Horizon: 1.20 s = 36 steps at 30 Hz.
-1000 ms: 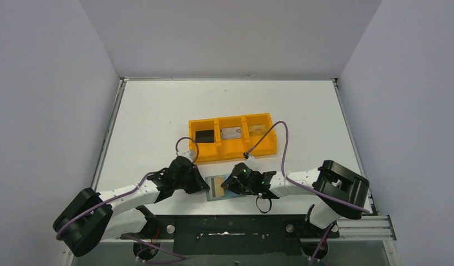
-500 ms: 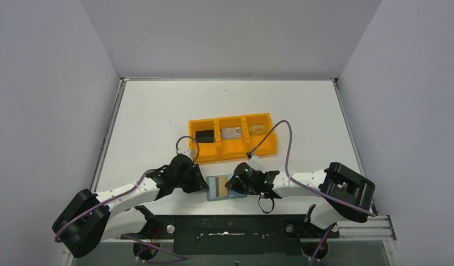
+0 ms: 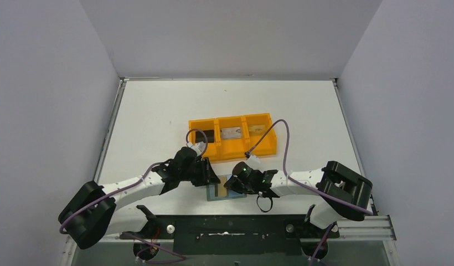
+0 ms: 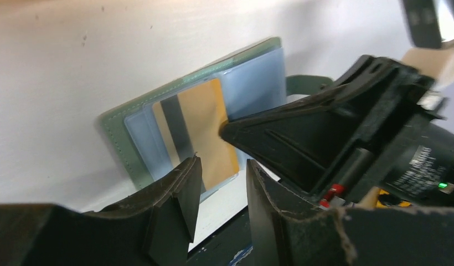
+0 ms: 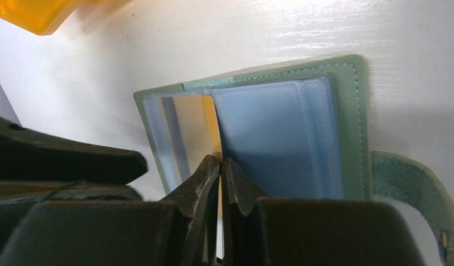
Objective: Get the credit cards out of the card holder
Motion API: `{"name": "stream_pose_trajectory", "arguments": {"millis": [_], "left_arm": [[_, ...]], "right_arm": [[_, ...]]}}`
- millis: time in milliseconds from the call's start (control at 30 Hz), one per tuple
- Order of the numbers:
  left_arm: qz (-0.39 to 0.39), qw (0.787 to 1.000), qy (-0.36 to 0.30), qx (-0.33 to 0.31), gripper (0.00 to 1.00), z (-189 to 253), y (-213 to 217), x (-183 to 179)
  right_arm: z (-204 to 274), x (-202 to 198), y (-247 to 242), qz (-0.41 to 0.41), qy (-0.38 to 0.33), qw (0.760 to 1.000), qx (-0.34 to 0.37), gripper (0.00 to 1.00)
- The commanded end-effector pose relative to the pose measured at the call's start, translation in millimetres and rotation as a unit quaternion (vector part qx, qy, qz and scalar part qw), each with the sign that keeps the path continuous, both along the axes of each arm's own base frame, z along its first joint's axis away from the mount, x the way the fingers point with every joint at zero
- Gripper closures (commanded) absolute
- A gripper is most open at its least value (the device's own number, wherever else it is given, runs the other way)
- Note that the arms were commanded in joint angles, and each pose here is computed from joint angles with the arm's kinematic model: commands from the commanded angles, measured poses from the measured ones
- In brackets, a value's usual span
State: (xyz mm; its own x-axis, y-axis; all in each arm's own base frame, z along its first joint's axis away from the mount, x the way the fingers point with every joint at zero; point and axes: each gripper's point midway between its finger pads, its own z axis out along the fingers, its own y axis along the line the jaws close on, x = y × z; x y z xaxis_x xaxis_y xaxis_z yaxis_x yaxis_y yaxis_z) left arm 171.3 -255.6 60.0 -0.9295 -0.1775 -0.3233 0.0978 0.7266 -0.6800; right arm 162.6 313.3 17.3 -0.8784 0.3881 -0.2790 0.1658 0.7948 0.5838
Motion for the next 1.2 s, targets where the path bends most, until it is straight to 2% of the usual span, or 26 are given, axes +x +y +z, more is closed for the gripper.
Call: {"name": "stream_pose_trajectory", "arguments": {"millis": [0, 167, 267, 467, 767, 1033, 1167], "left_arm": [[-0.014, 1.000, 0.013, -0.006, 0.66, -16, -6, -6], [0.001, 0.997, 0.052, 0.062, 0.78, -54, 12, -19], [0.027, 0.990, 0.064, 0.122, 0.80, -68, 33, -22], [0.041, 0.980, 0.074, 0.178, 0.84, -81, 52, -25], [0.043, 0.975, 0.074, 0.206, 0.88, -87, 63, -27], [0.031, 0.977, 0.069, 0.198, 0.89, -84, 59, -27], [0.018, 0.981, 0.060, 0.183, 0.89, -77, 50, -26]], "right_arm": [[-17, -1, -17, -0.001, 0.005, 0.999, -0.047, 0.98], [-16, -1, -17, -0.001, 0.007, 0.999, -0.049, 0.98], [-15, -1, -19, -0.004, 0.005, 0.999, -0.052, 0.98], [-9, 1, -24, -0.010, -0.001, 0.998, -0.055, 0.97], [-4, 1, -39, -0.031, -0.008, 0.998, -0.054, 0.96], [2, 2, -41, -0.042, -0.015, 0.999, -0.028, 0.93], [5, 1, -29, -0.028, -0.020, 0.999, 0.009, 0.83]]}}
